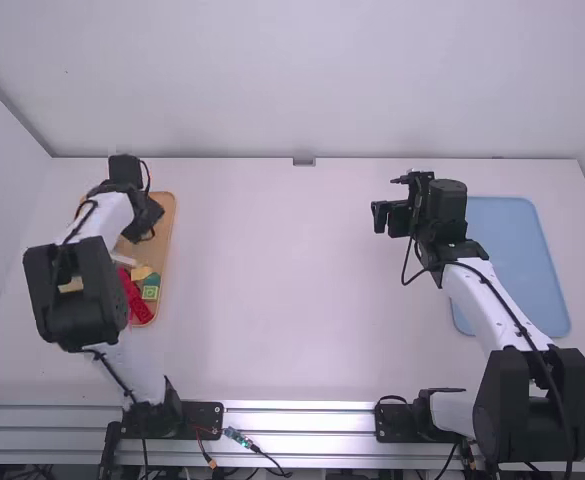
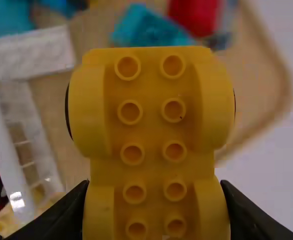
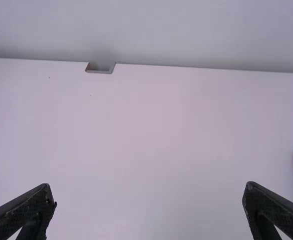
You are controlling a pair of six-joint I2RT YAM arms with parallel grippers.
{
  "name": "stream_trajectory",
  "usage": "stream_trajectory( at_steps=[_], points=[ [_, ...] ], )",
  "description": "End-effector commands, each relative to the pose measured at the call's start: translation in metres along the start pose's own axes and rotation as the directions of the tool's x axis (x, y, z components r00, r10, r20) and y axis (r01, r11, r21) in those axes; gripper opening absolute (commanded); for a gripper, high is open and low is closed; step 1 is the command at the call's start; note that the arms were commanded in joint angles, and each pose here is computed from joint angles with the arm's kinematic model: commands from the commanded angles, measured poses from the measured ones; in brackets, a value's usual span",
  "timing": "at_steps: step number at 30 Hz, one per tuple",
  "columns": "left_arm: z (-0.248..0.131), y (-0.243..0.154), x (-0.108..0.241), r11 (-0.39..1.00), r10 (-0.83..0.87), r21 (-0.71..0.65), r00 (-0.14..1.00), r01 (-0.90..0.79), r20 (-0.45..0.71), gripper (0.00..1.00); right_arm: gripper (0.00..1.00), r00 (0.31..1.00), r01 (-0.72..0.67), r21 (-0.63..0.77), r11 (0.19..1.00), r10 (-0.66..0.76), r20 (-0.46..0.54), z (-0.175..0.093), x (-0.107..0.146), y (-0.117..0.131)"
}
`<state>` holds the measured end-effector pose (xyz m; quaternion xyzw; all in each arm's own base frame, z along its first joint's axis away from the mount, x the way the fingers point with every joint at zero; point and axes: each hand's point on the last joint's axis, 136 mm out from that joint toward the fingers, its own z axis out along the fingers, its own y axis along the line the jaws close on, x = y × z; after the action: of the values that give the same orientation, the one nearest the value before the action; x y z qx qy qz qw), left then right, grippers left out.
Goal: Assemble lego blocks to make yellow taxi
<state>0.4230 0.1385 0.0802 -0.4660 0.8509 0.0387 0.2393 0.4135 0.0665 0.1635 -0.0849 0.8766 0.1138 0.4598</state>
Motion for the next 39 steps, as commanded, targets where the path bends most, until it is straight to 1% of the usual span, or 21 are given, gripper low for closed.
stream_trajectory(
  at_steps=[1, 2, 4, 5, 6, 8, 10, 11, 12, 13, 16, 17, 18, 19, 20, 25, 26, 30, 34, 38, 39],
  points=[
    [-0.040, -0.044, 0.008, 0.966, 0.239, 0.087, 0.968, -0.244, 0.071, 0.02, 0.99, 1.000, 0.000, 0.001, 1.000, 0.000, 0.011, 0.000, -0.006, 0.000],
    [-0.049, -0.058, 0.022, 0.930, 0.344, 0.106, 0.935, -0.352, 0.080, 0.02, 0.99, 1.000, 0.000, 0.001, 1.000, 0.000, 0.011, 0.000, -0.006, 0.000],
    [-0.057, -0.073, 0.041, 0.872, 0.465, 0.125, 0.881, -0.473, 0.090, 0.02, 0.99, 1.000, 0.000, 0.001, 1.000, 0.000, 0.011, 0.000, -0.006, 0.000],
    [-0.063, -0.090, 0.065, 0.788, 0.590, 0.145, 0.801, -0.599, 0.103, 0.02, 0.99, 1.000, 0.000, 0.002, 1.000, 0.000, 0.012, 0.000, -0.007, -0.001],
    [-0.067, -0.098, 0.080, 0.731, 0.656, 0.154, 0.747, -0.665, 0.110, 0.02, 0.99, 1.000, -0.001, 0.003, 1.000, 0.001, 0.012, 0.000, -0.007, -0.001],
    [-0.075, -0.115, 0.119, 0.547, 0.808, 0.186, 0.573, -0.816, 0.135, 0.02, 0.99, 1.000, -0.005, 0.009, 1.000, 0.005, 0.012, -0.001, -0.007, -0.004],
    [-0.085, -0.130, 0.169, 0.278, 0.927, 0.248, 0.327, -0.928, 0.184, 0.02, 0.99, 1.000, -0.016, 0.020, 1.000, 0.015, 0.009, -0.004, -0.006, -0.010],
    [-0.088, -0.133, 0.185, 0.188, 0.947, 0.267, 0.246, -0.945, 0.205, 0.02, 0.99, 1.000, -0.024, 0.025, 0.999, 0.024, 0.008, -0.005, -0.006, -0.012],
    [-0.094, -0.135, 0.220, -0.006, 0.965, 0.297, 0.072, -0.955, 0.252, 0.02, 0.99, 0.999, -0.035, 0.037, 0.999, 0.034, 0.005, -0.009, -0.005, -0.017],
    [-0.096, -0.135, 0.229, -0.060, 0.964, 0.302, 0.023, -0.952, 0.265, 0.01, 0.99, 0.999, -0.039, 0.042, 0.998, 0.039, 0.003, -0.010, -0.005, -0.019],
    [-0.104, -0.119, 0.291, -0.375, 0.905, 0.340, -0.261, -0.862, 0.335, 0.02, 0.99, 0.998, -0.066, 0.079, 0.995, 0.066, 0.002, -0.025, -0.004, -0.034],
    [-0.105, -0.117, 0.294, -0.391, 0.900, 0.342, -0.276, -0.854, 0.338, 0.02, 0.99, 0.998, -0.068, 0.080, 0.994, 0.068, 0.002, -0.026, -0.005, -0.035],
    [-0.107, -0.105, 0.312, -0.481, 0.864, 0.358, -0.363, -0.800, 0.349, 0.02, 0.99, 0.997, -0.074, 0.091, 0.993, 0.074, 0.007, -0.031, -0.006, -0.039],
    [-0.107, -0.103, 0.314, -0.492, 0.859, 0.359, -0.374, -0.793, 0.349, 0.02, 0.99, 0.997, -0.076, 0.093, 0.993, 0.075, 0.008, -0.032, -0.006, -0.040],
    [-0.106, -0.088, 0.329, -0.561, 0.822, 0.362, -0.452, -0.744, 0.345, 0.02, 0.99, 0.997, -0.083, 0.098, 0.992, 0.081, 0.018, -0.039, -0.008, -0.043],
    [-0.105, -0.068, 0.358, -0.689, 0.723, 0.368, -0.563, -0.624, 0.400, 0.02, 0.99, 0.996, -0.082, 0.078, 0.994, 0.079, 0.044, -0.051, -0.016, -0.039],
    [-0.108, -0.062, 0.371, -0.737, 0.675, 0.388, -0.577, -0.553, 0.460, 0.02, 0.99, 0.996, -0.080, 0.079, 0.994, 0.077, 0.047, -0.052, -0.017, -0.039],
    [-0.110, -0.051, 0.389, -0.793, 0.609, 0.400, -0.573, -0.459, 0.549, 0.02, 0.99, 0.997, -0.077, 0.072, 0.994, 0.074, 0.037, -0.050, -0.015, -0.035],
    [-0.100, -0.048, 0.393, -0.800, 0.598, 0.376, -0.573, -0.468, 0.560, 0.02, 0.99, 0.997, -0.071, 0.068, 0.995, 0.070, 0.029, -0.049, -0.013, -0.031],
    [-0.093, -0.044, 0.396, -0.800, 0.597, 0.369, -0.573, -0.473, 0.562, 0.10, 0.99, 0.997, -0.072, 0.069, 0.995, 0.070, 0.031, -0.049, -0.014, -0.032],
    [-0.091, -0.043, 0.397, -0.799, 0.598, 0.364, -0.569, -0.479, 0.564, 0.16, 0.99, 0.997, -0.071, 0.067, 0.995, 0.069, 0.030, -0.049, -0.013, -0.031]
  ],
)
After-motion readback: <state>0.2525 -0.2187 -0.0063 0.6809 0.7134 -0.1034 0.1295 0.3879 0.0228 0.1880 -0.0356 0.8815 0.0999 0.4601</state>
